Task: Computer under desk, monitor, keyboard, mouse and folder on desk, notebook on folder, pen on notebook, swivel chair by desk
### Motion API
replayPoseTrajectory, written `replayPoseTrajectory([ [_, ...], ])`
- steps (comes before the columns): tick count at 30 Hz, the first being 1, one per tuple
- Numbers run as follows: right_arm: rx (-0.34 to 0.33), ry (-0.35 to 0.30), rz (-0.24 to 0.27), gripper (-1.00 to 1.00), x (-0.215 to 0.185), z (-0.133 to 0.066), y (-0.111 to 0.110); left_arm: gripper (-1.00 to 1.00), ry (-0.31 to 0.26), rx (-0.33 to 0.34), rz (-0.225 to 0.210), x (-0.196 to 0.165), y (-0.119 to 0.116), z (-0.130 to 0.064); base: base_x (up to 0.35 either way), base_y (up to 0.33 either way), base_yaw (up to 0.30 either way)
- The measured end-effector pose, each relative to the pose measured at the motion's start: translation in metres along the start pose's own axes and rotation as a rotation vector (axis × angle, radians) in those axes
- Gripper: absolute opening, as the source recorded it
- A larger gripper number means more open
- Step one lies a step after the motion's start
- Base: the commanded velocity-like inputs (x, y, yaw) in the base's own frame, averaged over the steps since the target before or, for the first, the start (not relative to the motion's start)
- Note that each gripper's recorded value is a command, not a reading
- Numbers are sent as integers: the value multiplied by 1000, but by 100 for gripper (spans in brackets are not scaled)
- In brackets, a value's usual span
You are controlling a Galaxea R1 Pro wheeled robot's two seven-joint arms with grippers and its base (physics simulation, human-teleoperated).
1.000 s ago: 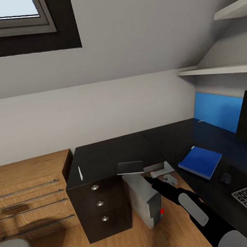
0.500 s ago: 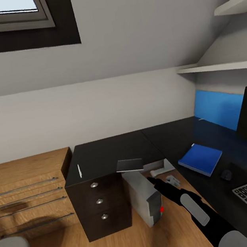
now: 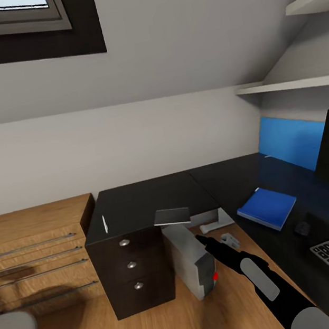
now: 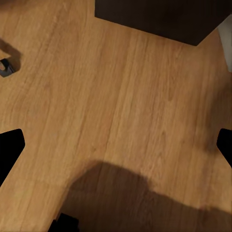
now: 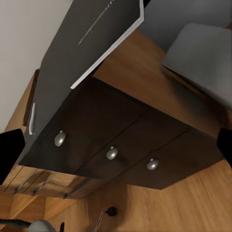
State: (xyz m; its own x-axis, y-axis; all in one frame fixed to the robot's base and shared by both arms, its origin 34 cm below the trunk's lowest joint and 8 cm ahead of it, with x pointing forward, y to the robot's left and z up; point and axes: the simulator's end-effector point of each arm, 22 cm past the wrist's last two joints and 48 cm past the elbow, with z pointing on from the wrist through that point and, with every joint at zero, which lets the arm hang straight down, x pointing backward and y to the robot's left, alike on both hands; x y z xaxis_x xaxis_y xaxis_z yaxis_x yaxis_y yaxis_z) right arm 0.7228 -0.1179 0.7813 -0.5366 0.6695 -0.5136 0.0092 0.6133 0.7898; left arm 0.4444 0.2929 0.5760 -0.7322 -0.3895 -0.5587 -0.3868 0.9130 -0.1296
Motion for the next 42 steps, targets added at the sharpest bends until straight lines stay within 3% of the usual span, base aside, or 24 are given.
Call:
replayPoseTrajectory([
  [5,-43,5,2,100,6,2,2,100,5,-1,-4,7,2,7,0,0,0],
  [7,-110,9,7,100,8,1,13,100,17,-6,-5,15,5,12,0,0,0],
  [10,-149,19,27,100,12,1,16,100,20,-8,-5,20,7,16,0,0,0],
  [11,-165,26,49,100,14,1,18,100,21,-9,-6,21,7,18,0,0,0],
  [12,-207,37,140,100,15,-1,25,100,22,-9,-6,23,8,19,0,0,0],
  [16,-228,27,196,100,13,-1,29,100,21,-7,-5,24,8,21,0,0,0],
  [30,-227,19,215,100,12,0,28,100,8,-26,-27,17,21,22,143,-5,0],
  [35,-155,-20,282,100,-1,-1,-7,100,7,-30,-29,16,23,22,125,-100,0],
  [42,-140,-23,295,100,-1,0,-12,100,4,-40,-40,13,28,22,24,-20,0],
])
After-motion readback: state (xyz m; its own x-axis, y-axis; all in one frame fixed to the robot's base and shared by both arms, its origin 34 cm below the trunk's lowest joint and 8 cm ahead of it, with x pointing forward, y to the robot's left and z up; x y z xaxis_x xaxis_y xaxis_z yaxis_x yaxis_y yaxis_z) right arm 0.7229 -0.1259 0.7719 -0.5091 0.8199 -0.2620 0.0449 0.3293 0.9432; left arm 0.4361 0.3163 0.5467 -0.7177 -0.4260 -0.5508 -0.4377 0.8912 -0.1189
